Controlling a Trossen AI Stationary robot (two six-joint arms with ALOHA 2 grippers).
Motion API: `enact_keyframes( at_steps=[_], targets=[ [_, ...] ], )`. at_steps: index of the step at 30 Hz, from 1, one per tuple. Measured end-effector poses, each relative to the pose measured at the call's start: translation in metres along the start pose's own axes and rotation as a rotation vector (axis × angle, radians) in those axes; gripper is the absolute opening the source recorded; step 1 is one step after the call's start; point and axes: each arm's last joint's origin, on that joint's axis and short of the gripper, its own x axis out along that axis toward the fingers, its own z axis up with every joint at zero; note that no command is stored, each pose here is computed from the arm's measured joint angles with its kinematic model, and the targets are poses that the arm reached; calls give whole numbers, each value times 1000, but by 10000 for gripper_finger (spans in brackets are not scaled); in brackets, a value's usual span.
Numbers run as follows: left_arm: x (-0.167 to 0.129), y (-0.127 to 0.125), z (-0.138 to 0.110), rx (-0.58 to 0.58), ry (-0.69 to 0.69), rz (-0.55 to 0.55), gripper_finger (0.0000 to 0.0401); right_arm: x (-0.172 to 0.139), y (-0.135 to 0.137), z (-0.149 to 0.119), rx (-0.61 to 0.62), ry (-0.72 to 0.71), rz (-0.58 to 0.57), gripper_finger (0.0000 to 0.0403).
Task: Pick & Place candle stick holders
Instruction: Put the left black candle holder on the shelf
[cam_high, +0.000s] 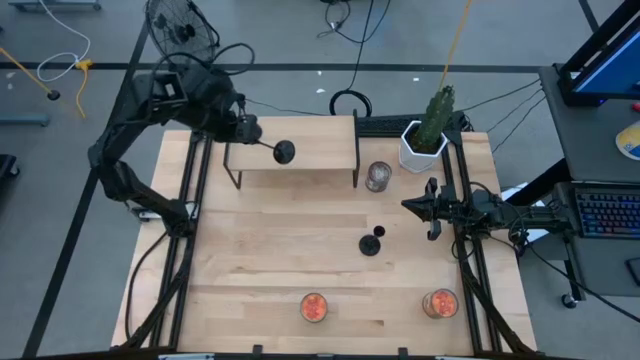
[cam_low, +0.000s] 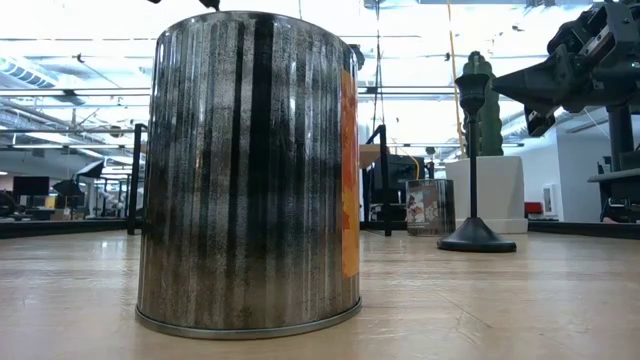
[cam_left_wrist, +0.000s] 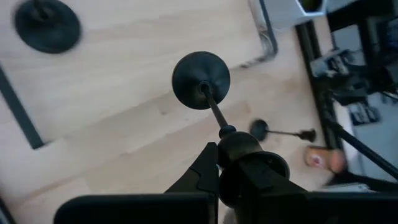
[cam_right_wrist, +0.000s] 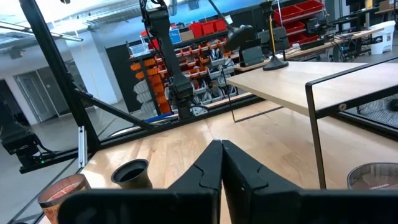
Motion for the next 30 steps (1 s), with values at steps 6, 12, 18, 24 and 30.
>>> enact_keyframes(
  at_steps=[6,12,18,24,30],
  targets=[
    [16,6,2,34,-31,121,14,0,0,0,0,0,0,0],
    [31,15,6,37,-34,225,14,0,0,0,0,0,0,0],
    [28,29,19,20,-89,286,14,0,0,0,0,0,0,0],
    [18,40,23,-30,-86,244,14,0,0,0,0,0,1,0],
    [13,44,24,-41,-92,233,14,0,0,0,0,0,1,0]
  ],
)
